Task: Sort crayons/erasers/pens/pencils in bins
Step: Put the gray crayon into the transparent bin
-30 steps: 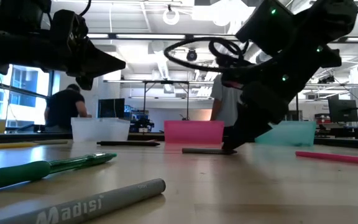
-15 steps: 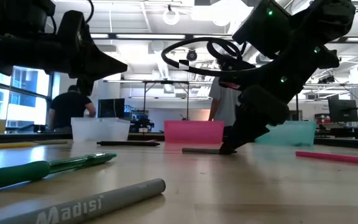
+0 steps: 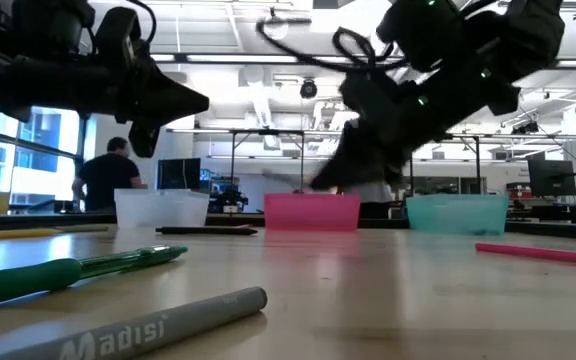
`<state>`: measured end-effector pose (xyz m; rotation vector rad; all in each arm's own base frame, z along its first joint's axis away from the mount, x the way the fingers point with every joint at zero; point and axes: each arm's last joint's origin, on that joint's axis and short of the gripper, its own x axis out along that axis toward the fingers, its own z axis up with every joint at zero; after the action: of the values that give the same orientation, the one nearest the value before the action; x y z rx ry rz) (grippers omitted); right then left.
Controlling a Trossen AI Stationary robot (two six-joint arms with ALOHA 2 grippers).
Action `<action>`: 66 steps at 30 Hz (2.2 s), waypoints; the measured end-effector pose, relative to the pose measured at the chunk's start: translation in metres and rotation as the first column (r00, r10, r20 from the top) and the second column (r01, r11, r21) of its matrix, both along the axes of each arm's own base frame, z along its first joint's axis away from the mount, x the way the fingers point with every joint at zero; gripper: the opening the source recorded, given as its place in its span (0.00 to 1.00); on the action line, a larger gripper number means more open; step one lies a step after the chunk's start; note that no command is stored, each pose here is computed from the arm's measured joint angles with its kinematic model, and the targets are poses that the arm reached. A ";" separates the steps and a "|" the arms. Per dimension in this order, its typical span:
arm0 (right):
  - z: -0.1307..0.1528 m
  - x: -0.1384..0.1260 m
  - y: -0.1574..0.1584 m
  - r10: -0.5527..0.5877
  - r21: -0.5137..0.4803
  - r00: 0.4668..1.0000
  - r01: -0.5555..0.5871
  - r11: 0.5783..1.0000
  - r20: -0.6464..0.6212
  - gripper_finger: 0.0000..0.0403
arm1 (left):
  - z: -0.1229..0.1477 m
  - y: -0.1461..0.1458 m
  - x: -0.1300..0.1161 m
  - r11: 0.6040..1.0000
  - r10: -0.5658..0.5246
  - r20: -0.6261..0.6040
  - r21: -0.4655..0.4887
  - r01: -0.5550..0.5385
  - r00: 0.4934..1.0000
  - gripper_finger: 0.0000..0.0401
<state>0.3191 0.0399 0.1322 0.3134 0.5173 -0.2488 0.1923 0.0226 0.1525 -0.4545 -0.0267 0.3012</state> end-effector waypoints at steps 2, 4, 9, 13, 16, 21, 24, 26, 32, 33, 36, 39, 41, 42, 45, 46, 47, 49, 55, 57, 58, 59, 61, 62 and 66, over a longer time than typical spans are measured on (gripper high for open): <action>0.005 0.001 -0.002 -0.019 0.037 0.992 0.014 0.999 0.127 0.04 | 0.002 0.000 0.001 1.000 -0.001 0.007 0.000 0.001 1.000 0.07; 0.009 -0.001 -0.004 -0.045 0.071 0.972 0.029 0.997 0.232 0.04 | 0.004 0.000 0.003 1.000 -0.002 0.015 0.001 0.002 1.000 0.11; 0.026 0.000 -0.007 -0.057 0.079 0.888 0.024 0.997 0.457 0.04 | 0.015 0.000 0.009 1.000 -0.007 0.081 0.007 0.006 0.997 0.22; 0.039 0.004 -0.007 -0.027 0.027 0.835 0.014 1.000 0.550 0.04 | 0.028 -0.001 0.018 0.998 -0.055 0.125 0.030 0.052 0.991 0.31; 0.046 0.008 -0.006 0.000 -0.011 0.818 0.008 1.000 0.575 0.04 | 0.035 -0.004 0.029 0.993 -0.098 0.135 0.073 0.089 0.986 0.36; 0.054 0.010 -0.004 0.054 -0.067 0.788 -0.017 0.998 0.614 0.04 | 0.043 -0.006 0.044 0.989 -0.113 0.140 0.108 0.099 0.984 0.42; 0.055 0.009 -0.003 0.083 -0.083 0.776 -0.040 0.996 0.625 0.04 | 0.045 -0.005 0.051 0.987 -0.113 0.153 0.130 0.093 0.982 0.43; 0.057 0.009 -0.002 0.097 -0.101 0.768 -0.043 0.994 0.633 0.04 | 0.047 -0.006 0.055 0.981 -0.134 0.161 0.160 0.108 0.978 0.43; 0.061 0.008 0.001 0.151 -0.151 0.736 -0.067 0.986 0.660 0.04 | 0.054 -0.006 0.070 0.966 -0.163 0.185 0.229 0.119 0.969 0.39; 0.062 0.008 0.001 0.155 -0.153 0.731 -0.070 0.986 0.664 0.04 | 0.056 -0.006 0.073 0.962 -0.172 0.188 0.245 0.123 0.967 0.39; 0.063 0.008 0.001 0.168 -0.175 0.724 -0.066 0.982 0.669 0.04 | 0.061 -0.006 0.081 0.946 -0.209 0.197 0.287 0.147 0.958 0.36; 0.064 0.008 0.001 0.169 -0.179 0.719 -0.063 0.982 0.675 0.04 | 0.067 -0.007 0.084 0.937 -0.216 0.226 0.321 0.137 0.950 0.32; 0.065 0.007 0.002 0.182 -0.196 0.707 -0.062 0.979 0.683 0.04 | 0.069 -0.007 0.084 0.929 -0.221 0.234 0.345 0.131 0.947 0.29; 0.067 0.007 0.002 0.187 -0.205 0.698 -0.059 0.977 0.691 0.04 | 0.069 -0.007 0.084 0.924 -0.231 0.237 0.357 0.136 0.944 0.28; 0.071 0.005 0.004 0.208 -0.231 0.667 -0.055 0.971 0.715 0.04 | 0.071 -0.008 0.083 0.914 -0.257 0.257 0.376 0.149 0.932 0.23; 0.071 0.005 0.004 0.212 -0.234 0.661 -0.056 0.971 0.720 0.04 | 0.073 -0.007 0.082 0.914 -0.259 0.267 0.380 0.146 0.928 0.21; 0.072 0.005 0.004 0.213 -0.234 0.658 -0.058 0.971 0.722 0.04 | 0.073 -0.007 0.082 0.913 -0.261 0.274 0.382 0.144 0.926 0.20; 0.072 0.005 0.004 0.216 -0.235 0.656 -0.060 0.970 0.723 0.04 | 0.074 -0.007 0.082 0.913 -0.260 0.277 0.382 0.142 0.925 0.17; 0.072 0.005 0.004 0.222 -0.242 0.655 -0.060 0.968 0.723 0.04 | 0.077 -0.007 0.081 0.914 -0.266 0.310 0.382 0.137 0.913 0.12; 0.072 0.005 0.004 0.222 -0.242 0.654 -0.061 0.968 0.723 0.04 | 0.077 -0.008 0.081 0.916 -0.272 0.313 0.375 0.145 0.910 0.11; 0.072 0.005 0.004 0.222 -0.242 0.654 -0.061 0.968 0.723 0.04 | 0.077 -0.008 0.081 0.917 -0.272 0.317 0.370 0.146 0.909 0.12; 0.072 0.005 0.004 0.222 -0.242 0.654 -0.060 0.968 0.724 0.04 | 0.077 -0.008 0.081 0.917 -0.272 0.319 0.371 0.145 0.908 0.12; 0.072 0.005 0.004 0.225 -0.247 0.653 -0.060 0.967 0.723 0.04 | 0.078 -0.008 0.082 0.917 -0.272 0.320 0.371 0.145 0.907 0.14; 0.072 0.005 0.004 0.231 -0.252 0.652 -0.064 0.966 0.722 0.04 | 0.080 -0.008 0.083 0.916 -0.276 0.322 0.372 0.147 0.906 0.14; 0.073 0.005 0.004 0.237 -0.261 0.647 -0.061 0.963 0.725 0.04 | 0.085 -0.008 0.087 0.907 -0.290 0.323 0.394 0.151 0.901 0.16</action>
<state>0.3237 0.0441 0.2054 0.1339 -0.3251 0.0089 0.2791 0.0148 0.2376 -0.1388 -0.3978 -0.0276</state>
